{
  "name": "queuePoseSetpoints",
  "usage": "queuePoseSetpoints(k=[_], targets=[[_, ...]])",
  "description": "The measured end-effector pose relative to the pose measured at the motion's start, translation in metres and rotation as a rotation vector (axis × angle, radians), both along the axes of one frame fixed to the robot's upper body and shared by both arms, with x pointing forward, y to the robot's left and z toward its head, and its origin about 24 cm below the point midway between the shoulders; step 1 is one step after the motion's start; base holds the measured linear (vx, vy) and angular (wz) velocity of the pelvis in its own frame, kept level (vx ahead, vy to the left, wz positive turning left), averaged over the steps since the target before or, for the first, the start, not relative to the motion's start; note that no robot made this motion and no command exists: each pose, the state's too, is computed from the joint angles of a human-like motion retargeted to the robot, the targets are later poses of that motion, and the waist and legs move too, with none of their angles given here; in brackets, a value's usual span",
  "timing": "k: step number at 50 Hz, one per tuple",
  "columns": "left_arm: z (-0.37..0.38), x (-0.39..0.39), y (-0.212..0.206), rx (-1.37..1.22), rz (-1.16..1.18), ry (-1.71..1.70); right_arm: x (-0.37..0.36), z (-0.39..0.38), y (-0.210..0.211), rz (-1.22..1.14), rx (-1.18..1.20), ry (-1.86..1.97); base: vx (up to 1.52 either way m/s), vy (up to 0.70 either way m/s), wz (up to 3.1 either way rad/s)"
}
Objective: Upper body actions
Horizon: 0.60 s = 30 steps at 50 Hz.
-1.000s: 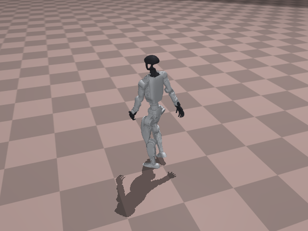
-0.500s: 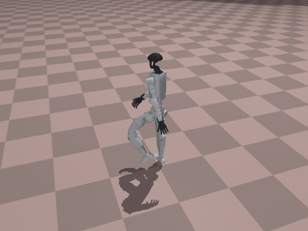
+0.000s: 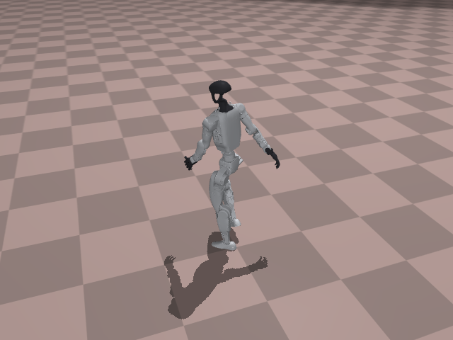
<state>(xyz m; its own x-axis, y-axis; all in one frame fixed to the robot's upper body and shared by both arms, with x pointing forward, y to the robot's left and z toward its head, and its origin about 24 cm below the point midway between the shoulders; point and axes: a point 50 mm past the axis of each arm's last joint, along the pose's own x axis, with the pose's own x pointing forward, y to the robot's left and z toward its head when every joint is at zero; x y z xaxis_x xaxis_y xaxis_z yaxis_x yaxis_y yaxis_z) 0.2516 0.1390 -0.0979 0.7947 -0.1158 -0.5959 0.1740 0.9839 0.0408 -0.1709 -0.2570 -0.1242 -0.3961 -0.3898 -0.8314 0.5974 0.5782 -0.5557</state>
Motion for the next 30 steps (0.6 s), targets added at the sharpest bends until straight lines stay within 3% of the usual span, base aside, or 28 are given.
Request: queuePoseSetpoints(k=[4,8,11,17,20,23,30], targets=[[-0.018,-0.029,-0.001,-0.015,-0.022,0.074,0.001,0.001,-0.003,0.04,-0.027,0.029,0.17,-0.03,-0.47],[-0.052,-0.094,0.01,-0.016,-0.032,0.31,0.045,-0.02,0.006,0.24,0.202,-0.017,0.03,-0.13,-0.34],[-0.074,-0.168,0.033,0.016,0.124,0.519,0.095,-0.036,0.016,0.469,0.368,-0.068,0.07,-0.2,-0.44],[-0.076,-0.303,0.058,-0.114,0.565,0.981,0.31,-0.03,0.066,1.191,0.66,-0.466,-0.37,-0.35,-0.77],[-0.062,-0.364,0.054,-0.158,0.72,1.205,0.399,0.009,0.099,1.53,0.581,-0.709,-0.17,-0.17,-0.43],[-0.049,-0.406,0.045,-0.115,0.848,1.296,0.449,0.052,0.123,1.716,0.464,-0.961,0.13,-0.16,-0.12],[-0.047,-0.413,0.041,-0.152,0.944,1.273,0.478,0.1,0.142,1.782,0.356,-1.285,0.08,0.02,0.3]])
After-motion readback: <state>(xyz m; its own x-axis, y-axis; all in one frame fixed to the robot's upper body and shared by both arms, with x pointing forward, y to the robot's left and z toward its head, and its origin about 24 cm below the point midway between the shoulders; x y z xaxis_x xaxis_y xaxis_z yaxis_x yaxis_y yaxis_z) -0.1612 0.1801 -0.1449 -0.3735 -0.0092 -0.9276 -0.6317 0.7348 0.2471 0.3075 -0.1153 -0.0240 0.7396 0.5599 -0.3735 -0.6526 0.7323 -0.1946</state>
